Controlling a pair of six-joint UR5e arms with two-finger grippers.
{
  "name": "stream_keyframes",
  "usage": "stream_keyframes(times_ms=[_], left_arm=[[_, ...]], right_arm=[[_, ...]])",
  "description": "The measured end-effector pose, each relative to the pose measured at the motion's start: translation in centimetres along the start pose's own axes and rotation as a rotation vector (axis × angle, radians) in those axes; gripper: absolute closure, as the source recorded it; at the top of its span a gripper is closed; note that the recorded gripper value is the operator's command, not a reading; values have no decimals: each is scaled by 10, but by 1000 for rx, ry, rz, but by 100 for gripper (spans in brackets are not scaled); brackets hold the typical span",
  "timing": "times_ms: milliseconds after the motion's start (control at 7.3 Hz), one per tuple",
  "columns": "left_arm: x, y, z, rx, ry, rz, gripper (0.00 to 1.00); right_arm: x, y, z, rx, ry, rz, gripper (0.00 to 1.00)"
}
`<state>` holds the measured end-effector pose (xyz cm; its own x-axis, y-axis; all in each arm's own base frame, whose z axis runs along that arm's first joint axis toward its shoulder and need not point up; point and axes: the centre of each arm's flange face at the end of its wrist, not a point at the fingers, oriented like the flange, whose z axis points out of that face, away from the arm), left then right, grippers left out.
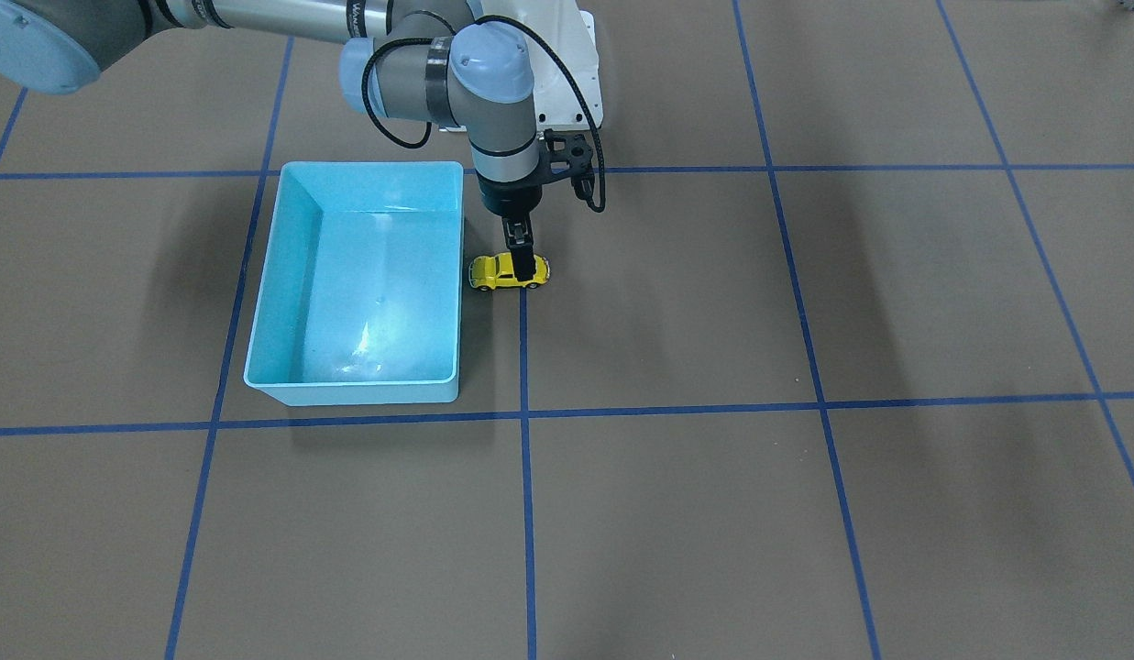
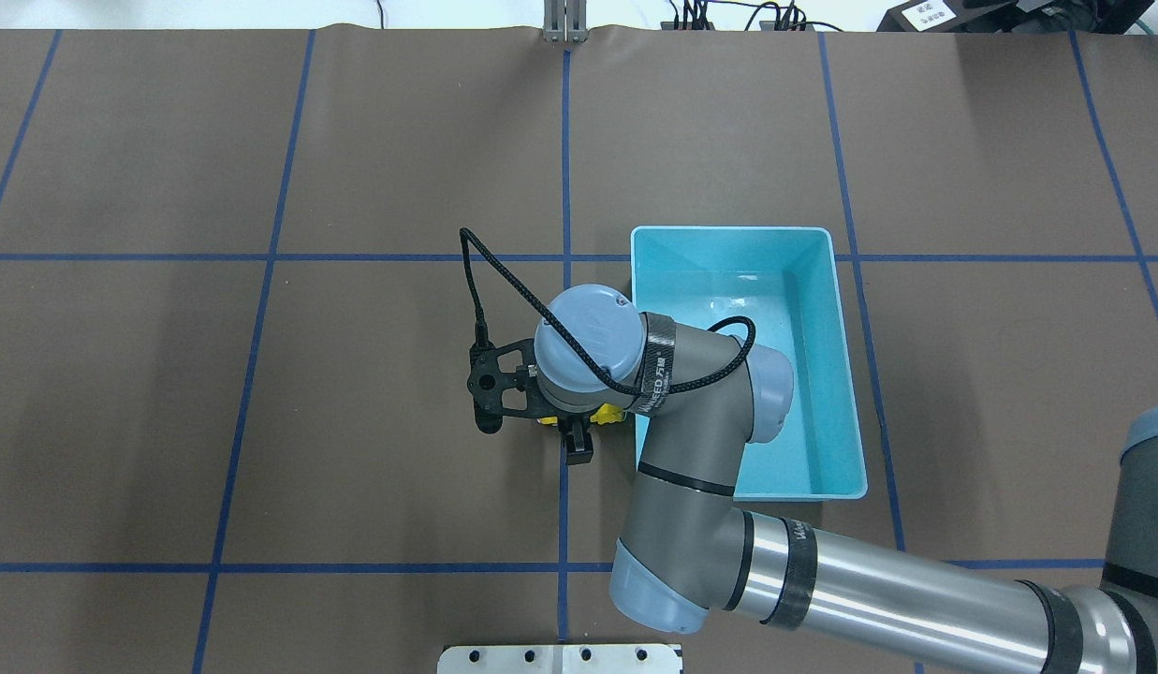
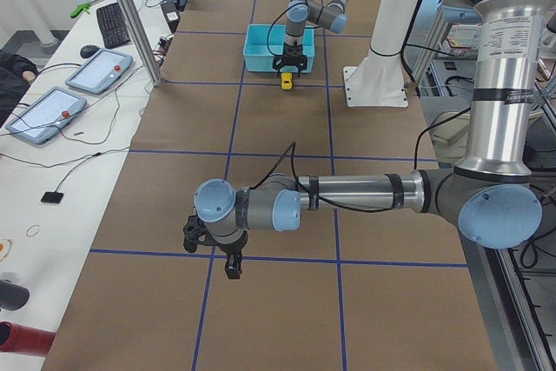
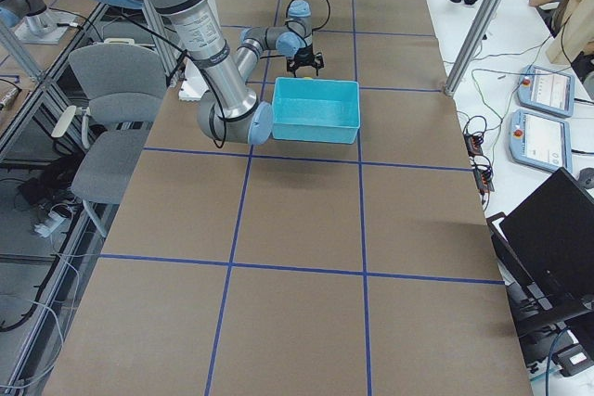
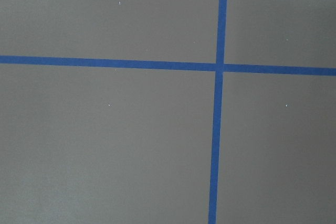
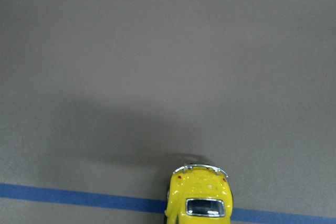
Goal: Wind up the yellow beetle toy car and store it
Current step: 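Lift the car with the right gripper and carry it over the bin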
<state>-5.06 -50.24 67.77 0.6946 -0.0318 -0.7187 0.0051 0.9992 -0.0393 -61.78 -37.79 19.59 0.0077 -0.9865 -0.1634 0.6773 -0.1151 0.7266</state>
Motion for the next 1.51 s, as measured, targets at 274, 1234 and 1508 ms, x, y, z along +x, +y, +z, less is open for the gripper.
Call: stream_keyframes(times_ms=[274, 1234, 1508], left_arm=[[0, -1, 0, 0, -1, 0, 0], [-3, 3, 3, -4, -2, -3, 0], [-2, 3, 2, 0, -1, 2, 0]], right_arm=[[0, 9, 13, -22, -6, 6, 1], [11, -2, 8, -21, -16, 47, 100], [5, -11, -66, -10, -34, 86, 100]])
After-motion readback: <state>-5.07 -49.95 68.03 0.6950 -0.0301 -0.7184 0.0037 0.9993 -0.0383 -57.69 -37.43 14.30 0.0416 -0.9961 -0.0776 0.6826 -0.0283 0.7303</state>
